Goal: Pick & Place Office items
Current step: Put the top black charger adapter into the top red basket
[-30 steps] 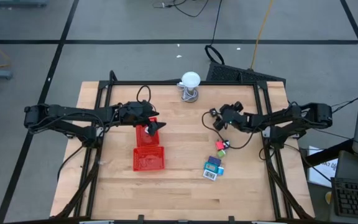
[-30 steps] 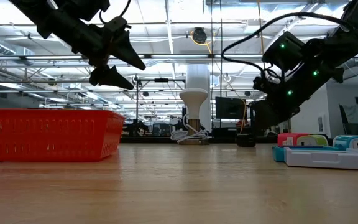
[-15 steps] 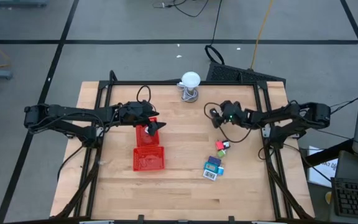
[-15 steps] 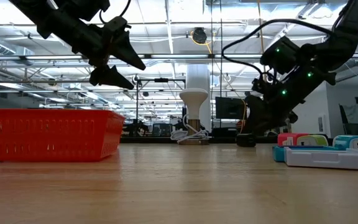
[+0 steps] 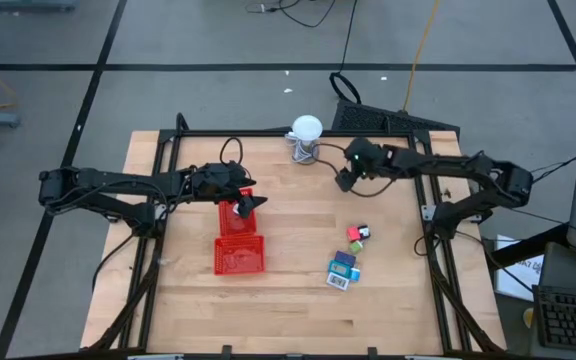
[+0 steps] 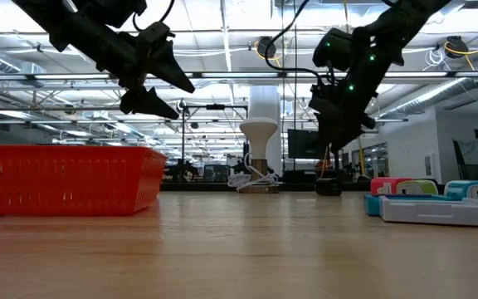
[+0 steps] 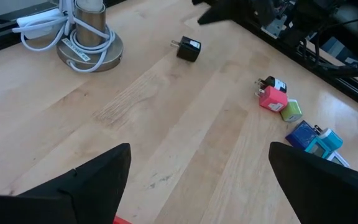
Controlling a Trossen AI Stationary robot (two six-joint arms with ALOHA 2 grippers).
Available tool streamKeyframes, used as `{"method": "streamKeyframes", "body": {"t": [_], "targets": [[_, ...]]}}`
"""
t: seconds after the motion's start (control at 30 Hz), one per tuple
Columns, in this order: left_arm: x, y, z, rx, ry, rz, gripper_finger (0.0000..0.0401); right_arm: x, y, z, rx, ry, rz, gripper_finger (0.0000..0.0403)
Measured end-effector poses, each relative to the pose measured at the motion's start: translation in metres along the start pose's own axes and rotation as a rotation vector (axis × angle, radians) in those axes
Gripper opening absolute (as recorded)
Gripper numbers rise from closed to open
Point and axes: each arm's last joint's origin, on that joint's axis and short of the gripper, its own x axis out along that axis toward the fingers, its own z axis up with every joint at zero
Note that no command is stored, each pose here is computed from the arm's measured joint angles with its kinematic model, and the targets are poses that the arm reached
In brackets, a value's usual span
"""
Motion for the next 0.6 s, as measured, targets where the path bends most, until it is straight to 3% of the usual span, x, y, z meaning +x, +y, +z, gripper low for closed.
{"method": "streamKeyframes", "body": {"t": [0.6], "targets": [[0.000,0.000,0.000,-0.002,0.000,0.001,0.0367,0.063,0.010,-0.019,-0.027,0.170,0.031,0.0251]]}}
